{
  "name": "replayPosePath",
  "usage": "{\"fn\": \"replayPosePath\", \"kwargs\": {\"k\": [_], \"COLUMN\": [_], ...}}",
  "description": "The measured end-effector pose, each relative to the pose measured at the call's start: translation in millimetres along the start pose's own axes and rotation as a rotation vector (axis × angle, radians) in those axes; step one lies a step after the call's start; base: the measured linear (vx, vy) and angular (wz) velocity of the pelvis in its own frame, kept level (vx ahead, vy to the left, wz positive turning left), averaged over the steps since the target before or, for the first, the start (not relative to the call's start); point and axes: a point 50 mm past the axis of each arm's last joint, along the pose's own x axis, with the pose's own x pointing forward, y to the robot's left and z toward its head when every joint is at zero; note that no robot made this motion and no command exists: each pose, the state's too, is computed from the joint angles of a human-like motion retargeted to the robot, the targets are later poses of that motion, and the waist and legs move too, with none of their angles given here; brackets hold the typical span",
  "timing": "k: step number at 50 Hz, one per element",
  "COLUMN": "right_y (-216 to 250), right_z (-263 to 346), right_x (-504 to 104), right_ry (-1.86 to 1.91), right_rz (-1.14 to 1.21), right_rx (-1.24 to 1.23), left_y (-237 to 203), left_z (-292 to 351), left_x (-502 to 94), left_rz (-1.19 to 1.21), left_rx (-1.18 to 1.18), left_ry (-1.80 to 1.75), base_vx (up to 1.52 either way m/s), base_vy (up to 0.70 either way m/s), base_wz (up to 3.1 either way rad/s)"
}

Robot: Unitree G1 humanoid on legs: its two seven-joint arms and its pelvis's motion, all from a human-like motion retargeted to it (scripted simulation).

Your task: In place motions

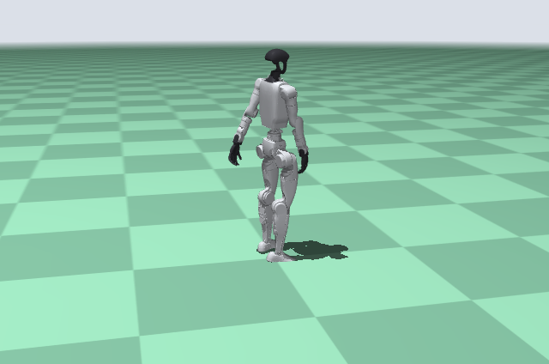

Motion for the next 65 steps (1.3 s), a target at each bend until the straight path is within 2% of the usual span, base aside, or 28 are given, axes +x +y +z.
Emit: {"fn": "replayPosePath", "kwargs": {"k": [5, 11, 15, 19, 28, 33, 38, 45, 49, 54, 60, 65], "right_y": [2.3, 7.8, 9.8, 15.2, 43.0, 55.2, 63.6, 47.1, 23.2, 0.1, -10.1, -14.3], "right_z": [56.0, 60.5, 20.3, -46.5, -189.4, -230.6, -240.3, -190.7, -122.2, -6.4, 113.3, 148.2], "right_x": [1.5, 0.8, 1.6, -5.9, -67.4, -99.0, -107.2, -68.4, -32.3, -1.1, -5.5, -16.7], "right_ry": [-0.208, -0.254, -0.127, 0.097, 0.582, 0.722, 0.768, 0.626, 0.402, 0.039, -0.363, -0.514], "right_rz": [0.046, 0.058, 0.049, 0.016, -0.096, -0.189, -0.222, -0.146, -0.07, 0.018, 0.063, 0.062], "right_rx": [-0.054, -0.089, -0.083, -0.019, 0.333, 0.48, 0.538, 0.434, 0.312, 0.17, 0.103, 0.003], "left_y": [4.0, -2.1, -9.2, -22.3, -82.4, -95.9, -90.6, -61.9, -41.7, -20.2, -1.8, 8.9], "left_z": [-45.9, -23.4, 29.7, 97.1, 239.7, 275.9, 270.9, 200.4, 127.9, 31.2, -49.5, -64.2], "left_x": [-2.1, 0.2, -1.1, -12.5, -78.2, -111.3, -106.4, -52.2, -19.2, 0.6, -1.2, -4.7], "left_rz": [0.019, 0.007, 0.003, -0.004, -0.143, -0.145, -0.093, -0.062, -0.045, -0.061, -0.04, 0.006], "left_rx": [-0.094, -0.066, 0.015, 0.124, 0.293, 0.384, 0.438, 0.409, 0.269, 0.056, -0.053, -0.061], "left_ry": [0.132, 0.082, -0.035, -0.18, -0.67, -0.882, -0.871, -0.559, -0.321, -0.073, 0.127, 0.186], "base_vx": [0.03, 0.0, 0.0, 0.0, 0.0, 0.0, 0.0, 0.0, 0.0, -0.01, -0.01, 0.0], "base_vy": [0.03, 0.0, 0.0, 0.0, 0.0, 0.0, 0.0, 0.0, 0.0, 0.0, 0.0, 0.0], "base_wz": [-0.16, 0.0, 0.0, 0.0, 0.0, 0.0, 0.0, 0.0, -0.1, -0.23, -0.28, 0.0]}}
